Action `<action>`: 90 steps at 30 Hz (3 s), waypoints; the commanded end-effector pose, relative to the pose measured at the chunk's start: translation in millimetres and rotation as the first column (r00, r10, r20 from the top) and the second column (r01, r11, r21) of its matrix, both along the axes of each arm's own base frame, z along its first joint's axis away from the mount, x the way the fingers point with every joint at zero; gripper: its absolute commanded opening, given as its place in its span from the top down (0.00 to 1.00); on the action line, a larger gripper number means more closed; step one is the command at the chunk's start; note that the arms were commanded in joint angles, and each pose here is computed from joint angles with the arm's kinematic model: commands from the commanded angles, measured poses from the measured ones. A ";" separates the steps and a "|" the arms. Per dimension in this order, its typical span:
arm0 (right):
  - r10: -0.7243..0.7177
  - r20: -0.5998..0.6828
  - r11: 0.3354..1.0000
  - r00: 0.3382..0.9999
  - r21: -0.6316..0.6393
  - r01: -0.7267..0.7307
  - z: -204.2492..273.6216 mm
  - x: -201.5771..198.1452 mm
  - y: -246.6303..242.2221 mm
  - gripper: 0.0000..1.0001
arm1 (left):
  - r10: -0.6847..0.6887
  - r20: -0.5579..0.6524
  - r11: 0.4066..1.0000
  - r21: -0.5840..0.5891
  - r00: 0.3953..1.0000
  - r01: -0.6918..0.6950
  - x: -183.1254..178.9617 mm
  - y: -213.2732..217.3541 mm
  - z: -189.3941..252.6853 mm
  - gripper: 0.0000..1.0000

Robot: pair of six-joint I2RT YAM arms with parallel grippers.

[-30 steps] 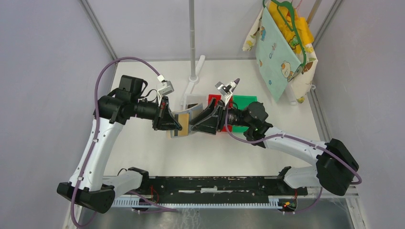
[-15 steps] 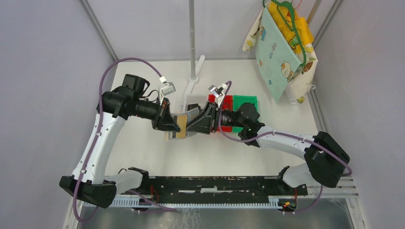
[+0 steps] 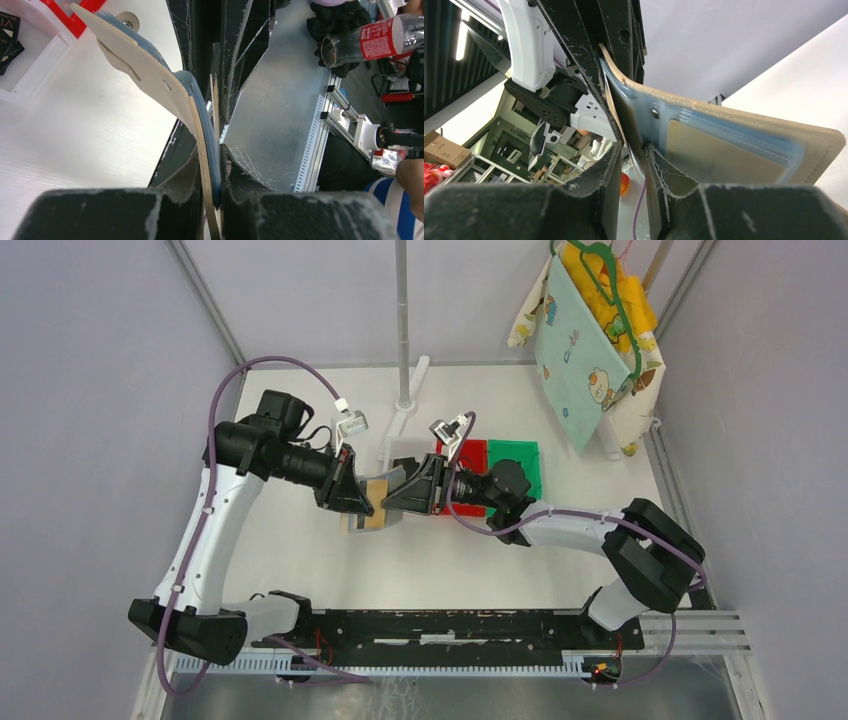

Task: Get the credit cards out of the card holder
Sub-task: Remove the credit card from the card holder.

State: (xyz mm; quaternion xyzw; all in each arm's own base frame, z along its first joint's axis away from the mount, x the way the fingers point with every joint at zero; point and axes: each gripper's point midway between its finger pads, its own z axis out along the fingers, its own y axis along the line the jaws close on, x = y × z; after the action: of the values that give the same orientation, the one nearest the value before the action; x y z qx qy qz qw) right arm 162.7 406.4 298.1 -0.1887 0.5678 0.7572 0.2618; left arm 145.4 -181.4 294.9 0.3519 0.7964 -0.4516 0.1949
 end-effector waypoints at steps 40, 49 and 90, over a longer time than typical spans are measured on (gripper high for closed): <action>-0.135 0.033 0.980 0.990 0.154 0.129 31.6 -13.3 -25.8 1.00 | -0.161 0.100 0.955 -0.235 0.982 0.180 -21.3 -21.5 54.5 0.82; -0.143 0.042 0.981 0.989 0.140 0.136 26.1 -16.4 -31.7 1.00 | -0.158 0.100 0.955 -0.236 0.982 0.178 -18.8 -22.3 57.2 0.84; -0.347 0.255 0.880 0.903 -0.246 0.407 -19.9 57.9 -131.5 1.00 | -0.151 0.190 0.960 -0.207 0.970 0.190 -13.3 -20.4 57.1 0.98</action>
State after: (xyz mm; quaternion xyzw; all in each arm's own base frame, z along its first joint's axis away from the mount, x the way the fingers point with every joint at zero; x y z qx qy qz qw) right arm 204.9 297.4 295.7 -0.1597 0.6206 0.6517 0.4058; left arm 137.4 -199.8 330.1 0.3903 0.7304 -0.5198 0.2095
